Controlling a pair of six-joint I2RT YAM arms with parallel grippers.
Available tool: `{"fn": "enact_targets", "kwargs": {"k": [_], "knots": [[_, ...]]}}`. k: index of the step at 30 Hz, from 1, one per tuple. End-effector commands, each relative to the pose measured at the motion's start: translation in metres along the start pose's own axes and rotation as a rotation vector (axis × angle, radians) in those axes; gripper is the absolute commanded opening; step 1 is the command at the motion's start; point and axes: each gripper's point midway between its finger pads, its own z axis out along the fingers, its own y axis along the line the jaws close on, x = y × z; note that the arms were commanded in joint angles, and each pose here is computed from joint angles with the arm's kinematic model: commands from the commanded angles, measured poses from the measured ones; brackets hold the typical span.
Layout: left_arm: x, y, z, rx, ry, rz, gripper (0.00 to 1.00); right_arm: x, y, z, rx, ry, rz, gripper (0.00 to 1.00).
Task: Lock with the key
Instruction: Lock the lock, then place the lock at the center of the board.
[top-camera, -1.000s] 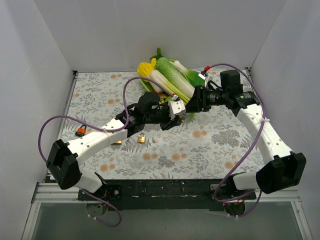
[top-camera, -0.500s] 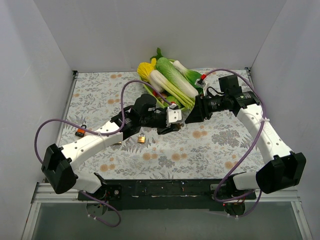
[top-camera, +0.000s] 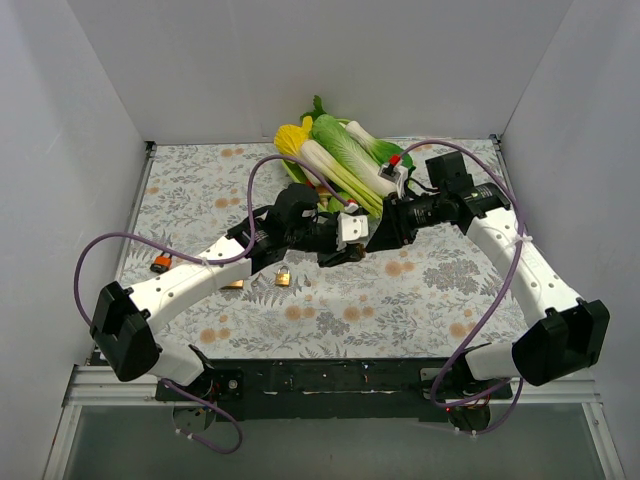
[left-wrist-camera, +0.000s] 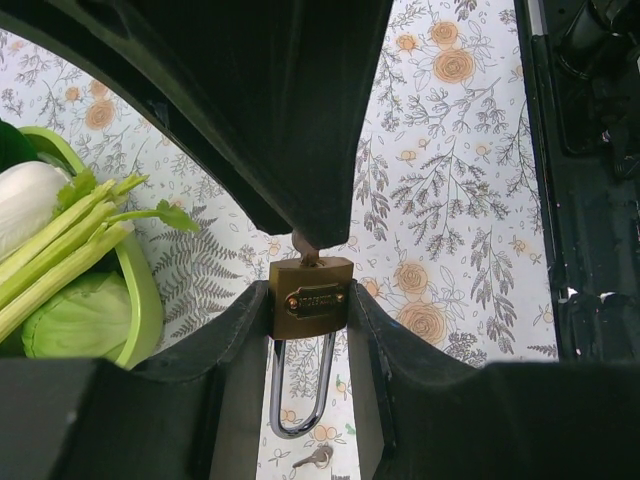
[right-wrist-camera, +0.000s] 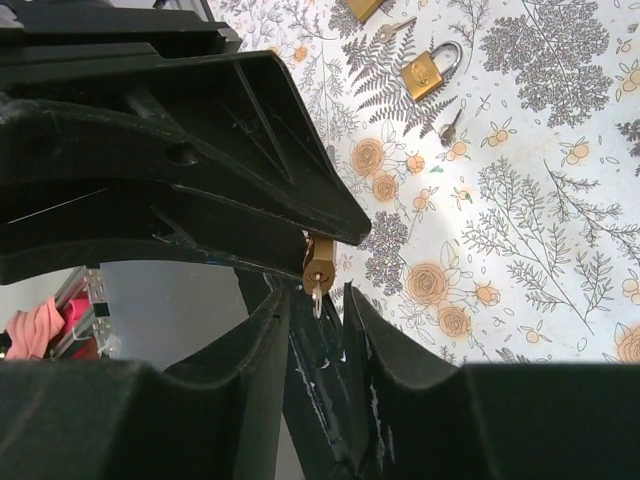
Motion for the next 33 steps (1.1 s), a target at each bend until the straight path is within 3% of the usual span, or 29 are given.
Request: {"fn": "enact_targets", "kwargs": {"k": [1,5,7,8,14,28,31,33], "knots": [[-0.027,0.004,-0.006,-0.009,-0.058,0.047,0.00,0.000,-0.001,0.002,-0.006,0.008,0.002,0.33],[-0.028,0.003,-0.006,-0.013,-0.061,0.054,0.00,0.000,-0.002,0.003,-0.009,0.005,0.017,0.22],[-0.026,0.004,-0.005,-0.017,-0.056,0.055,0.00,-0.001,-0.001,0.003,-0.012,0.004,0.019,0.11],[-0.026,0.004,-0.006,-0.020,-0.054,0.058,0.00,-0.001,-0.001,0.003,-0.012,0.005,0.023,0.02],[-0.014,0.011,-0.008,-0.075,-0.019,0.083,0.00,0.002,0.008,0.003,-0.057,0.014,0.060,0.01],[0.028,0.016,-0.028,-0.122,0.082,0.101,0.00,0.015,0.004,-0.013,0.017,0.029,0.027,0.01],[0.041,0.002,-0.034,-0.038,0.108,0.170,0.00,0.017,0.000,-0.018,0.038,0.024,0.042,0.01],[0.048,-0.014,-0.034,0.077,0.109,0.292,0.00,0.016,-0.008,-0.024,0.069,0.012,0.058,0.01]]}}
